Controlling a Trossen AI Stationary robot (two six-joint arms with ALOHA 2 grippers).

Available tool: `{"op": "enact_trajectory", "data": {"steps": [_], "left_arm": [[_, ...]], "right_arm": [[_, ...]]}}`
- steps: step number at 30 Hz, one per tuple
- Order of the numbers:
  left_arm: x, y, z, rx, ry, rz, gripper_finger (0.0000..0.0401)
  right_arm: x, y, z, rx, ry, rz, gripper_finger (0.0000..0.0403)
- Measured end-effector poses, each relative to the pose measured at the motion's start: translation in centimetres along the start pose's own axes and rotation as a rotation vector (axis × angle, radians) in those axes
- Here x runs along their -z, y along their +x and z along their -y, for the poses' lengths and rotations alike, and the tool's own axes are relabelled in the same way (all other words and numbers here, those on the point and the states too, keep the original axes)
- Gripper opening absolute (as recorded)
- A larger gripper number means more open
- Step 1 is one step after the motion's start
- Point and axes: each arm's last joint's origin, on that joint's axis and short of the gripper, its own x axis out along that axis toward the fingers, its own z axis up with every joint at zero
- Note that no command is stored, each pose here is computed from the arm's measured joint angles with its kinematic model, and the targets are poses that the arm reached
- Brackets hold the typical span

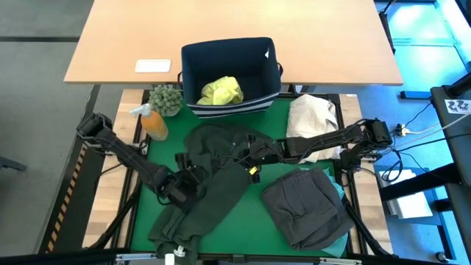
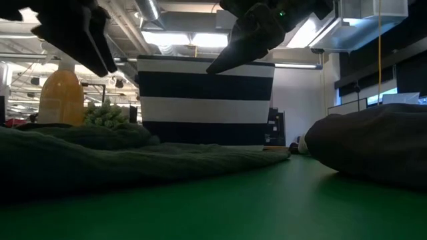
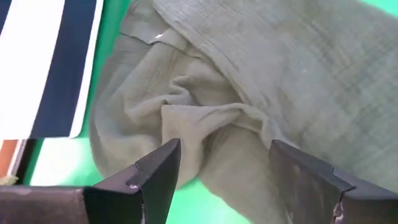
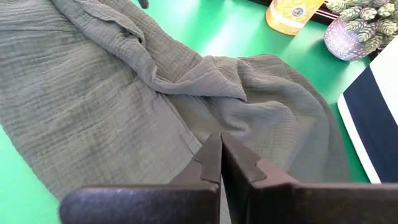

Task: Fold laundry
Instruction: Fold the green polo shirt

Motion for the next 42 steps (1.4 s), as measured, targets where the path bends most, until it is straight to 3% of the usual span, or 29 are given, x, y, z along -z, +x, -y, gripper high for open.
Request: {"op": "enact_trajectory", "data": {"steps": [15, 22, 29, 36, 42], "left_arm": [[2.7, -3.5, 2.7, 0.008, -0.256, 0.169, 0.0242], [3.7, -4.0, 3.3, 0.086, -0.380, 0.077, 0.0242], [5.8, -2.3, 3.8, 0.110, -0.491, -0.027, 0.0242], [7.1, -0.5, 4.3, 0.159, -0.531, -0.061, 0.0242], [7.9, -0.1, 3.8, 0.129, -0.533, -0.172, 0.0242]], "right_arm": [[0.0, 0.0, 0.0, 0.000, 0.003, 0.000, 0.0005], [0.0, 0.0, 0.0, 0.000, 0.003, 0.000, 0.0005], [0.0, 0.0, 0.0, -0.001, 0.004, 0.000, 0.0005], [0.0, 0.0, 0.0, -0.011, 0.004, 0.002, 0.0005], [0.0, 0.0, 0.0, -0.011, 0.004, 0.006, 0.0005]]}}
